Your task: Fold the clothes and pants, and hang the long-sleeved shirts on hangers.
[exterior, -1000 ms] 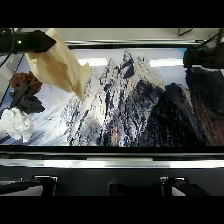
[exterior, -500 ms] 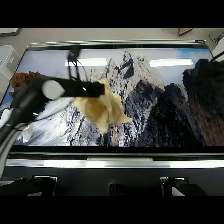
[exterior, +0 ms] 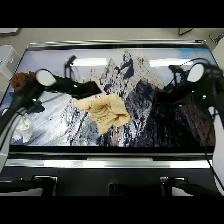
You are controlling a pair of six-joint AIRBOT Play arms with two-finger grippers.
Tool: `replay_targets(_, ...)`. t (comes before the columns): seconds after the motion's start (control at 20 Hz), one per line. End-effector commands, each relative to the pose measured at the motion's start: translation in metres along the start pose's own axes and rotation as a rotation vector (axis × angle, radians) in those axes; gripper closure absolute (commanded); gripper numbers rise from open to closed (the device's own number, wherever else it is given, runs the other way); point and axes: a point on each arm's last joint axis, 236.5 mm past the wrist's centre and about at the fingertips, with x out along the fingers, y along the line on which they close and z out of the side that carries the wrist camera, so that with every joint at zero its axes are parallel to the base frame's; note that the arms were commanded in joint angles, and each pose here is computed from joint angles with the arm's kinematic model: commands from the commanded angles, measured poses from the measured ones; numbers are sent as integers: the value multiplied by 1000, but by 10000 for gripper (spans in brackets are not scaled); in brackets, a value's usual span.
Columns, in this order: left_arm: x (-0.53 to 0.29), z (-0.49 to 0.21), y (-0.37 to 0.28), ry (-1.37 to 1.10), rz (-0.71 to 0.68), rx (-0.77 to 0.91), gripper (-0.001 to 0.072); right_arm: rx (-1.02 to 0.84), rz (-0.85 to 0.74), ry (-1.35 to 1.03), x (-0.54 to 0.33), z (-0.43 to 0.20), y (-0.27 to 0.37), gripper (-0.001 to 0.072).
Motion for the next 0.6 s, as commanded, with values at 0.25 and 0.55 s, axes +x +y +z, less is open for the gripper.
replay_targets(0.25,-42,-29,210,42,175,-410,-5,14,470,73,61,1,94,24)
replay_targets(0.55,41,-27,212,-17,28,-490,-5,-31,418,75,80,0,97,-1)
